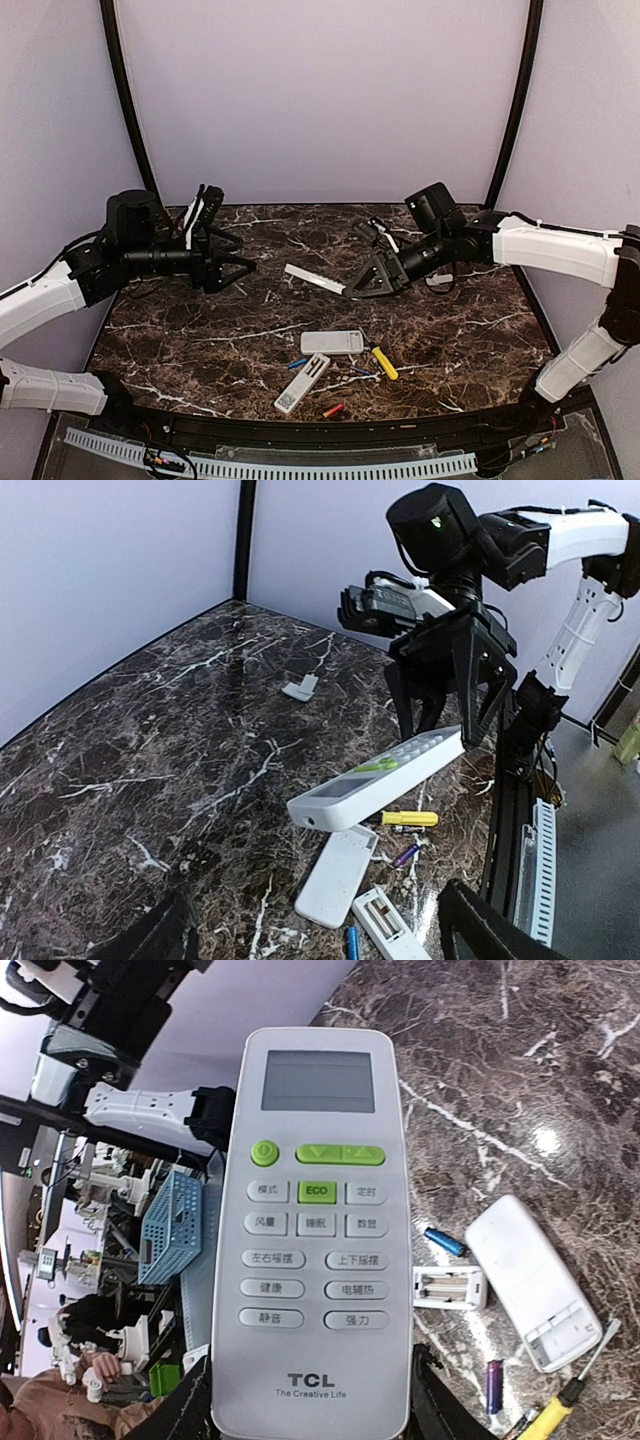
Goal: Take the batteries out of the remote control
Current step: Pass from the right arm to the left
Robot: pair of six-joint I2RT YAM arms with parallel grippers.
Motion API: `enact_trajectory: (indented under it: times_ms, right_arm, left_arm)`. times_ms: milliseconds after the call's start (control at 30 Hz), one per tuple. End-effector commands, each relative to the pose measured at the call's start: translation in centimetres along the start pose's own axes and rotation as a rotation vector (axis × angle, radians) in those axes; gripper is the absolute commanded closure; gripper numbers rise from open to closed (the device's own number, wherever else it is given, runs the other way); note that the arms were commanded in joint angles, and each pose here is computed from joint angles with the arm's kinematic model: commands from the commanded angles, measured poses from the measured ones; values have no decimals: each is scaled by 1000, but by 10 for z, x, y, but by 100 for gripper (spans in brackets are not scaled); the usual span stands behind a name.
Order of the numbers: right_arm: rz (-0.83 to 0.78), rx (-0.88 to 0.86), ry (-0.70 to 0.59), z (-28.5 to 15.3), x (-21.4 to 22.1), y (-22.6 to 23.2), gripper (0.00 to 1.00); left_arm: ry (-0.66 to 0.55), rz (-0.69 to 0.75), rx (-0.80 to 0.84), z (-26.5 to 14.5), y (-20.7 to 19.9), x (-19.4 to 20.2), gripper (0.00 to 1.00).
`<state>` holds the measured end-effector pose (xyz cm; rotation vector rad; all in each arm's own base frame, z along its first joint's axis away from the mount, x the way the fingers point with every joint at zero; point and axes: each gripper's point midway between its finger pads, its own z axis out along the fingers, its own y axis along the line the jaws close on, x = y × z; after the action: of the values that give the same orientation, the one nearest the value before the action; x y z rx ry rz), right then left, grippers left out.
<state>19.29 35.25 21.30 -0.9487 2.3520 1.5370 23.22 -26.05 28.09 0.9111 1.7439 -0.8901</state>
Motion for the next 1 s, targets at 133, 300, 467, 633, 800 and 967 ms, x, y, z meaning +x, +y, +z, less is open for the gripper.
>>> enact_trajectory:
  times_ms: [133, 300, 467, 633, 800, 967]
  right_arm:
    - [-54, -210, 56, -5, 14, 50, 66]
    - [-71, -266, 117, 5, 23, 66, 66]
    - [-75, -306, 143, 10, 23, 74, 66]
    - [-76, -340, 148, 10, 21, 78, 66]
    - [-48, -351, 162, 14, 22, 75, 66]
    - [-27, -363, 169, 15, 24, 74, 66]
  left_arm:
    - [38, 153, 134, 20, -44, 19, 19]
    - [91, 180, 169, 32, -56, 33, 20]
    - [138, 222, 184, 38, -70, 45, 26]
    - [133, 234, 191, 38, -75, 46, 40]
    - [137, 243, 205, 39, -81, 48, 53]
    - [141, 249, 215, 40, -87, 49, 64]
